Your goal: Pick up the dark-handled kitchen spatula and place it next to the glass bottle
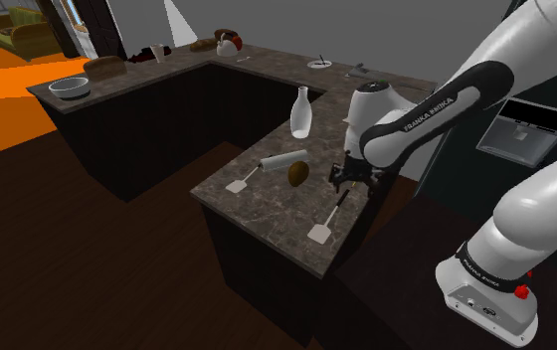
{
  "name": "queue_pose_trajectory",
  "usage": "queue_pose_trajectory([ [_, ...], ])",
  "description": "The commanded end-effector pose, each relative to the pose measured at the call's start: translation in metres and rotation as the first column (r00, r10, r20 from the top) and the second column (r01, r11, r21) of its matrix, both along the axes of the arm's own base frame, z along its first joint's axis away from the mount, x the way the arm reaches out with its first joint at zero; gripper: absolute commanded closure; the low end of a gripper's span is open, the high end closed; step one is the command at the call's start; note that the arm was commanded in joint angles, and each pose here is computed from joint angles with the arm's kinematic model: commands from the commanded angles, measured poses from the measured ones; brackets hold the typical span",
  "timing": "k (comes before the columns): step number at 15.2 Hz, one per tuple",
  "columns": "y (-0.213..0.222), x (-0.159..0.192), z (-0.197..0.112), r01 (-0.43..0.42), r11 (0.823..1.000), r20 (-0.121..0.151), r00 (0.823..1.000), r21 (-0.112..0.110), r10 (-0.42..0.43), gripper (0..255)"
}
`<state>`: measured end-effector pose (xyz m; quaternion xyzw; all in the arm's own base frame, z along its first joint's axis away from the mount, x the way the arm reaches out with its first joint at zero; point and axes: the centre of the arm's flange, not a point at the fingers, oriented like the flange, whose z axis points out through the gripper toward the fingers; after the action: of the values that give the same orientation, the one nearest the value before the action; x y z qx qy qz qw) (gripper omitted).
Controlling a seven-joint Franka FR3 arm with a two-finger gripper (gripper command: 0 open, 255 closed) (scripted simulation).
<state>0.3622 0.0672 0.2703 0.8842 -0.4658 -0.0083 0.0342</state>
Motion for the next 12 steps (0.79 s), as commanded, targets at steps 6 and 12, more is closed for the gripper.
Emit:
queue_pose_trajectory([
  [6, -0.001, 0.037, -0.083, 0.272, 0.962, 0.072, 0.960, -0.002, -0.271, 0],
  [12, -0.004, 0.046, -0.120, 0.323, 0.946, 0.085, 0.943, -0.001, -0.322, 0],
])
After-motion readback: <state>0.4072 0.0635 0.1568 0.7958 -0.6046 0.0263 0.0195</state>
